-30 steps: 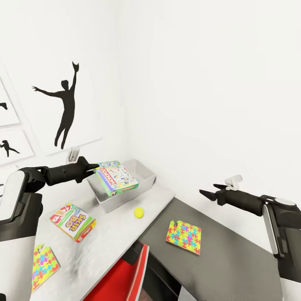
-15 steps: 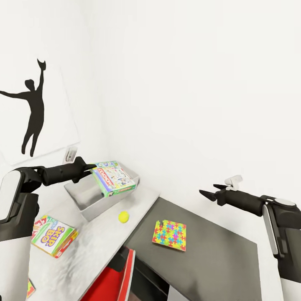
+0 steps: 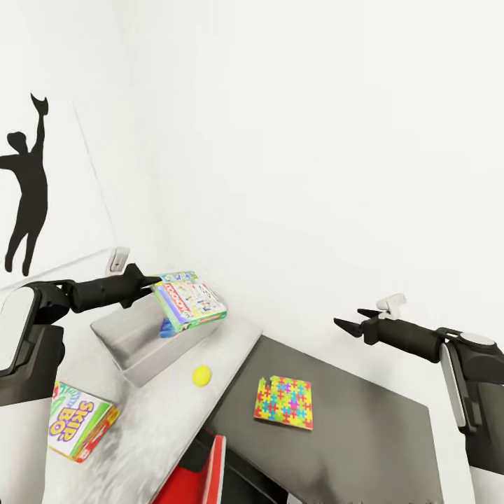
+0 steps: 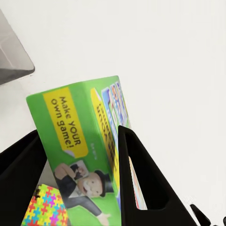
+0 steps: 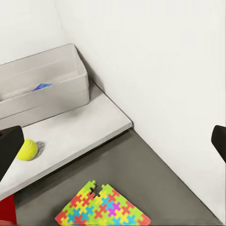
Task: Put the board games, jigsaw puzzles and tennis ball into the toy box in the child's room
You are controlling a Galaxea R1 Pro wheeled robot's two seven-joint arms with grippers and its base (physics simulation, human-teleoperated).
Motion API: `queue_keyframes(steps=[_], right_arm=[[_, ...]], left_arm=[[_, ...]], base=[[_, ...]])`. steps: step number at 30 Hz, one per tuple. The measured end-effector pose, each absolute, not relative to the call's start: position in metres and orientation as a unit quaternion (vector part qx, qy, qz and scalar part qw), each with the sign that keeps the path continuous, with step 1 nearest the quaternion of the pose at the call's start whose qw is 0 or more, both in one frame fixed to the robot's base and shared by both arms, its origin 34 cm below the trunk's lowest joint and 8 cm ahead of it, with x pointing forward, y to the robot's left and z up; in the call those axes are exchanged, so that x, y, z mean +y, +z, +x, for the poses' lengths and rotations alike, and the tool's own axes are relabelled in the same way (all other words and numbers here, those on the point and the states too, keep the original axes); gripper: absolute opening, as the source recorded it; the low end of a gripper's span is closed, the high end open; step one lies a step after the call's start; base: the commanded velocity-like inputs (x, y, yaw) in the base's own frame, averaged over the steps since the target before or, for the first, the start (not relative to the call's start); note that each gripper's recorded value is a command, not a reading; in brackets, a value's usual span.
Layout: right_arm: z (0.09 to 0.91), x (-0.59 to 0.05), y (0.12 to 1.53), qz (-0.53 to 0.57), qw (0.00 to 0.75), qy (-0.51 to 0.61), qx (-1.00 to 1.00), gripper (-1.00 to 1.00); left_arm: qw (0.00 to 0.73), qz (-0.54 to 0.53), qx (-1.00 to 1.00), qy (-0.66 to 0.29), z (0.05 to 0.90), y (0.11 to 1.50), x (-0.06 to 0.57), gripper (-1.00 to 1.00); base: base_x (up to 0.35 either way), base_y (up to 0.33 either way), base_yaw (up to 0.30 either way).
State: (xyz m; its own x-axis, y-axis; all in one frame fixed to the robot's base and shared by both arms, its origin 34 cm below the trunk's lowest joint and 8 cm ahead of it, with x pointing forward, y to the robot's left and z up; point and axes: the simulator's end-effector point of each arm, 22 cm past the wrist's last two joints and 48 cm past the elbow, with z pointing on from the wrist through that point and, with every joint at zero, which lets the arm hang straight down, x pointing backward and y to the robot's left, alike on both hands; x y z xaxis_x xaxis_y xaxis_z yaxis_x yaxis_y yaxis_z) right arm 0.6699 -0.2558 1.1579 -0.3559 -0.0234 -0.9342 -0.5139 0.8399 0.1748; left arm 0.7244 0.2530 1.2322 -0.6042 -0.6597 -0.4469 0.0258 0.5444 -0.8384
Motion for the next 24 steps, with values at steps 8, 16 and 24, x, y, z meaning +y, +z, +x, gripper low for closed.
queue_keyframes(steps=[8, 16, 24], right_arm=[[0.669, -0.254, 1.156, -0.173, 0.542, 0.226, 0.791, 1.00], [0.667, -0.249, 1.153, -0.176, 0.539, 0.231, 0.791, 1.00], [0.667, -0.248, 1.153, -0.176, 0.538, 0.232, 0.791, 1.00]], left_arm=[[0.402, -0.226, 0.778, -0.427, 0.722, 1.227, 0.279, -1.00], [0.411, -0.263, 0.775, -0.403, 0.715, 1.221, 0.348, -1.00], [0.404, -0.291, 0.780, -0.380, 0.720, 1.209, 0.394, -1.00]], base=[[0.002, 0.002, -0.098], [0.000, 0.000, -0.001], [0.000, 0.000, 0.000]])
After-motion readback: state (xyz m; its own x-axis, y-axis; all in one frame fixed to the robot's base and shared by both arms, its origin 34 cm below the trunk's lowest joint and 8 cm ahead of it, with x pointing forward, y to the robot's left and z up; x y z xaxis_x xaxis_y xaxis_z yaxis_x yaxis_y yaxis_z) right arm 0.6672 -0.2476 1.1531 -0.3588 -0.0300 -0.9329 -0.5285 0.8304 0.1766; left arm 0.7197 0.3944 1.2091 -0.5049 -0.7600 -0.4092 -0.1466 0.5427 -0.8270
